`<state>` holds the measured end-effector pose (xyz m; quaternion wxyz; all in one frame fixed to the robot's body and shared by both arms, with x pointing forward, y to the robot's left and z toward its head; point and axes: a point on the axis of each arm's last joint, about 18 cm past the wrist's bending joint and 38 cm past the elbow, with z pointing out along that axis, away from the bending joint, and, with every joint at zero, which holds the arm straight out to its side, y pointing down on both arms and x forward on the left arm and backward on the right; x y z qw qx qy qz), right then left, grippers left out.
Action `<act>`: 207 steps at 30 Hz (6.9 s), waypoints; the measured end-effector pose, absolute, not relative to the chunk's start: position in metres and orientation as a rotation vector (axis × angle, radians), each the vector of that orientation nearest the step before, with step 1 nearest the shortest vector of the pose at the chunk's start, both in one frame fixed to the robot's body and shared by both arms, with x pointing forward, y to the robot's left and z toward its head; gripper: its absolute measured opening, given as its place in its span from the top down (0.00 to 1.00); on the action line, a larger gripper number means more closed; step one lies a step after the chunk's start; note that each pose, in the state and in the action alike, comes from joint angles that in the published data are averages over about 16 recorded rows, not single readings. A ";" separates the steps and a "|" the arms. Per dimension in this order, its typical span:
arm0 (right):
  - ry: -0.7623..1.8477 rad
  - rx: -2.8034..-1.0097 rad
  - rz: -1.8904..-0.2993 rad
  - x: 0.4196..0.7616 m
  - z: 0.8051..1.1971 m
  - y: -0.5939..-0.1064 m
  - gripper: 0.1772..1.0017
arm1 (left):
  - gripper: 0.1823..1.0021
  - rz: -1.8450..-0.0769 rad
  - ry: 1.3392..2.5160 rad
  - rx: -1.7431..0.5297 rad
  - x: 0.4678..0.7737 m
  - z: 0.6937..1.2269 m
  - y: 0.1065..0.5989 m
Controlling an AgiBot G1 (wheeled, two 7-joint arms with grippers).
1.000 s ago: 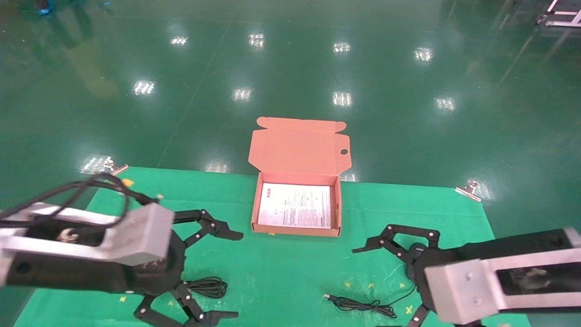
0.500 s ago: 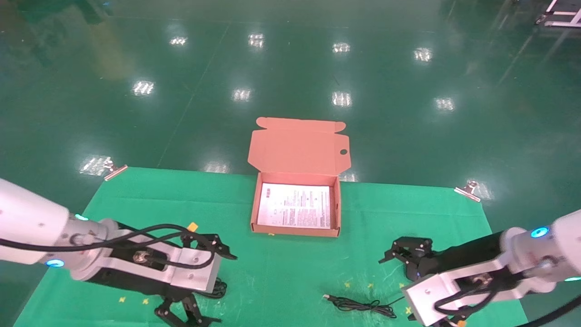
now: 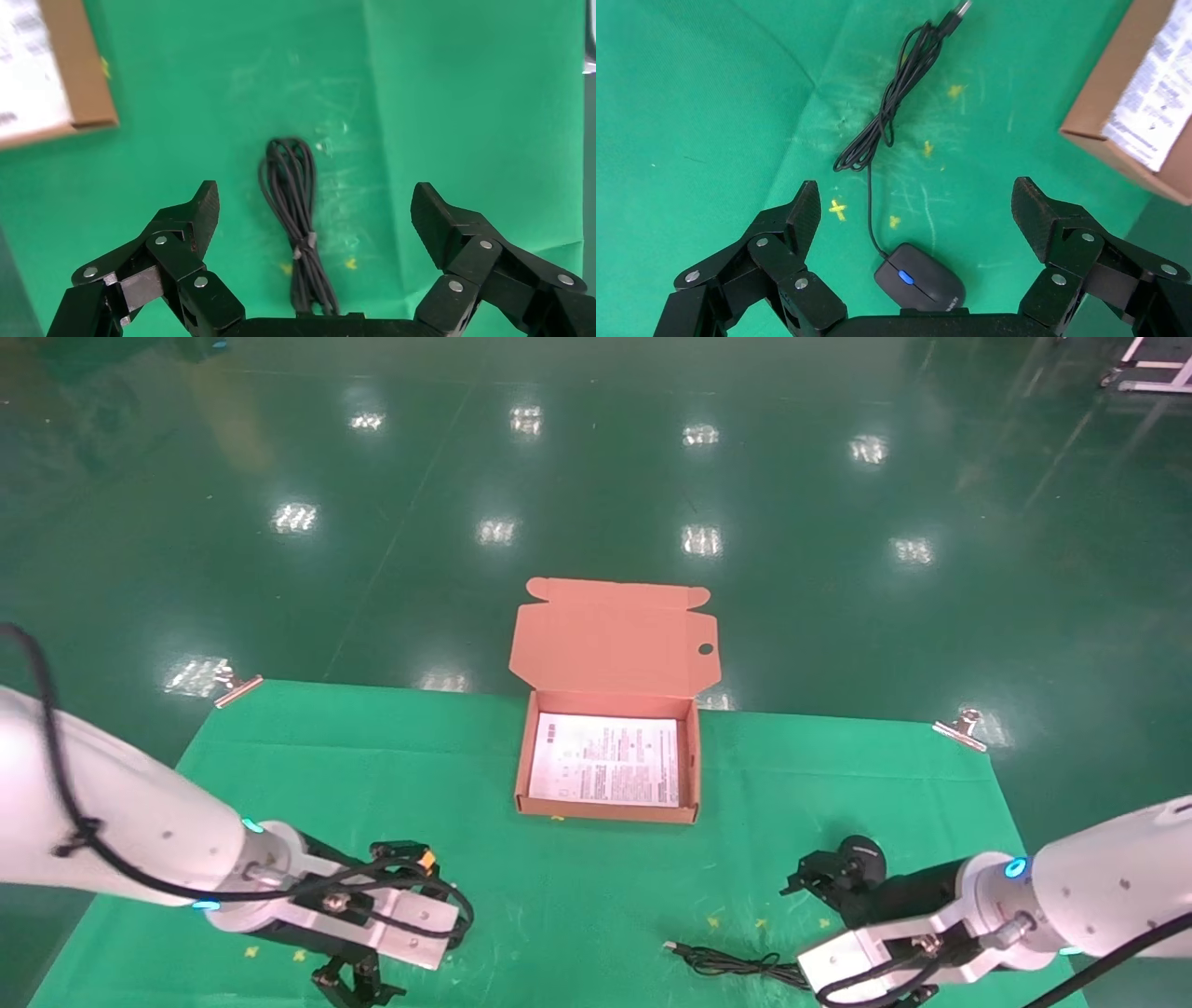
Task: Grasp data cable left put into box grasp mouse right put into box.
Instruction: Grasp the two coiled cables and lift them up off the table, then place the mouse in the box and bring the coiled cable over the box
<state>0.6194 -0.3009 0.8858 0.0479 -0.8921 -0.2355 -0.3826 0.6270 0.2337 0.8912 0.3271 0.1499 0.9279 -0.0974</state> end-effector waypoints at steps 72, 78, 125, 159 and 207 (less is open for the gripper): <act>-0.509 -2.745 -1.152 0.683 0.806 -0.273 0.60 | 0.60 -0.269 2.478 -0.015 0.714 0.838 0.279; -0.509 -2.745 -1.152 0.683 0.807 -0.273 0.76 | 0.75 -0.270 2.478 -0.015 0.714 0.838 0.279; -0.441 -1.942 -1.945 0.693 1.132 -0.213 0.95 | 0.91 -0.350 1.855 0.193 0.698 1.065 0.212; -0.517 -1.978 -1.714 0.733 1.075 -0.140 0.95 | 0.91 -0.091 1.896 -0.119 0.706 1.045 0.290; -0.084 -2.063 -1.509 0.759 0.984 -0.216 0.73 | 0.91 -0.223 1.905 0.113 0.724 0.995 0.199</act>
